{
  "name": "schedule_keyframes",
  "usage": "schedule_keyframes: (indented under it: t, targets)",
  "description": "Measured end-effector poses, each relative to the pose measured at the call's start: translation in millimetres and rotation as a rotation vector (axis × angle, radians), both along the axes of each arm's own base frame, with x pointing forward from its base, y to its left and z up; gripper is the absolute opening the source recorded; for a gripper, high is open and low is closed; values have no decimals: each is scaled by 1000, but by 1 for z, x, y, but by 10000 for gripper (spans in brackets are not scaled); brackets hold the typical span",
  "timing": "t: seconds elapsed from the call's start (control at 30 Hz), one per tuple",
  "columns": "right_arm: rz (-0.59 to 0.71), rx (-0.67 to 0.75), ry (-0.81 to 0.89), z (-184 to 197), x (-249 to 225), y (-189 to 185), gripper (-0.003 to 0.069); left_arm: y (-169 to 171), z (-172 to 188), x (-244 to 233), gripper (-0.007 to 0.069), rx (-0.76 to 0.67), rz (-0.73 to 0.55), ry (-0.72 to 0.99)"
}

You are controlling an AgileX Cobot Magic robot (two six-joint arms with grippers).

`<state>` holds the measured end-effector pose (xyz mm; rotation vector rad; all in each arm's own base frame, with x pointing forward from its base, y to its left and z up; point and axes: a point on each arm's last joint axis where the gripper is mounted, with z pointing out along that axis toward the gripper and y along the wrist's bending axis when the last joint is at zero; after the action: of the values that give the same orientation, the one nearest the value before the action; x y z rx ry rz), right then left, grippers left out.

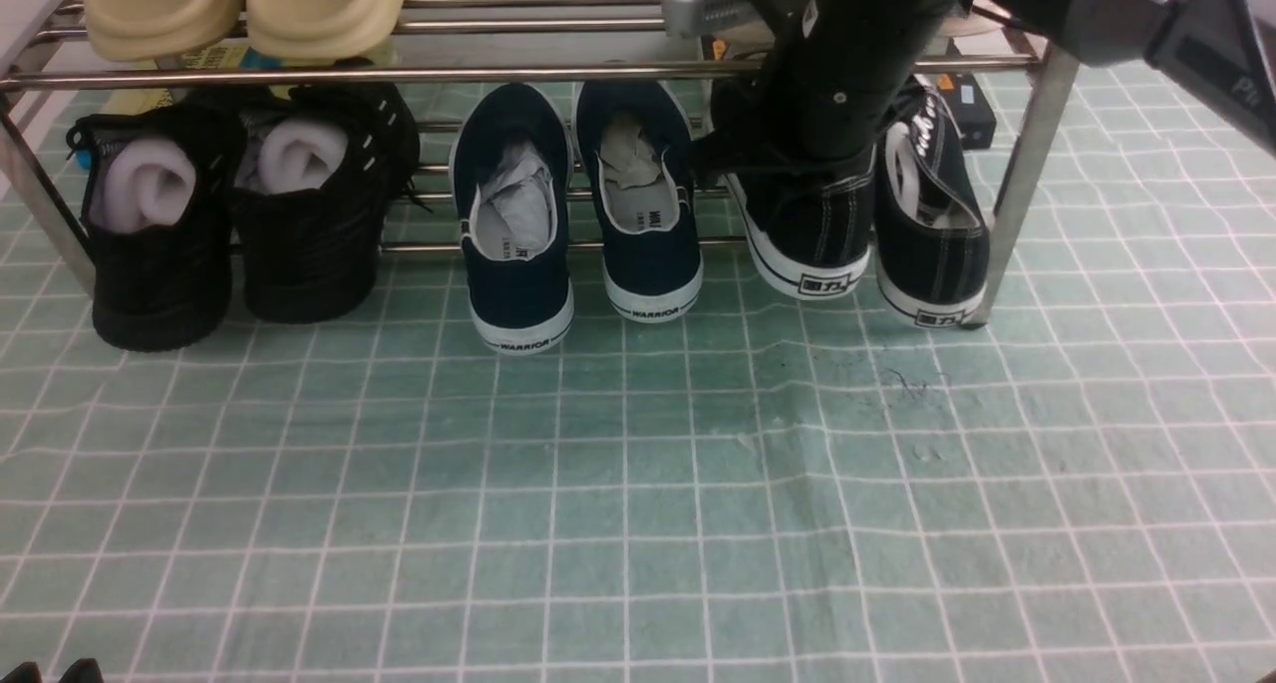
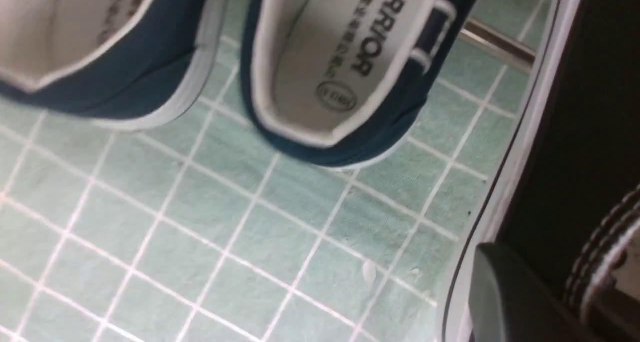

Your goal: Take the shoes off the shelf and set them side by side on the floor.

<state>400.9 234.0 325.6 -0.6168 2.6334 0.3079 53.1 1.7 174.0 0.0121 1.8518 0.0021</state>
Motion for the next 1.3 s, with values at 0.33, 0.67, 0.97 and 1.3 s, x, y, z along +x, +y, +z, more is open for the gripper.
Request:
schedule_keyframes:
  t: [0.33, 0.67, 0.97, 1.3]
  targets:
    - [5, 40, -12, 20, -13, -5, 13, 0, 0, 0, 239, 0, 0, 0]
    - [24, 128, 70, 43, -65, -22, 20, 0, 0, 0, 239, 0, 0, 0]
    - [30, 167, 93, 62, -124, -50, 23, 0, 0, 0, 239, 0, 0, 0]
    - [169, 158, 305, 24, -216, -40, 25, 0, 0, 0, 239, 0, 0, 0]
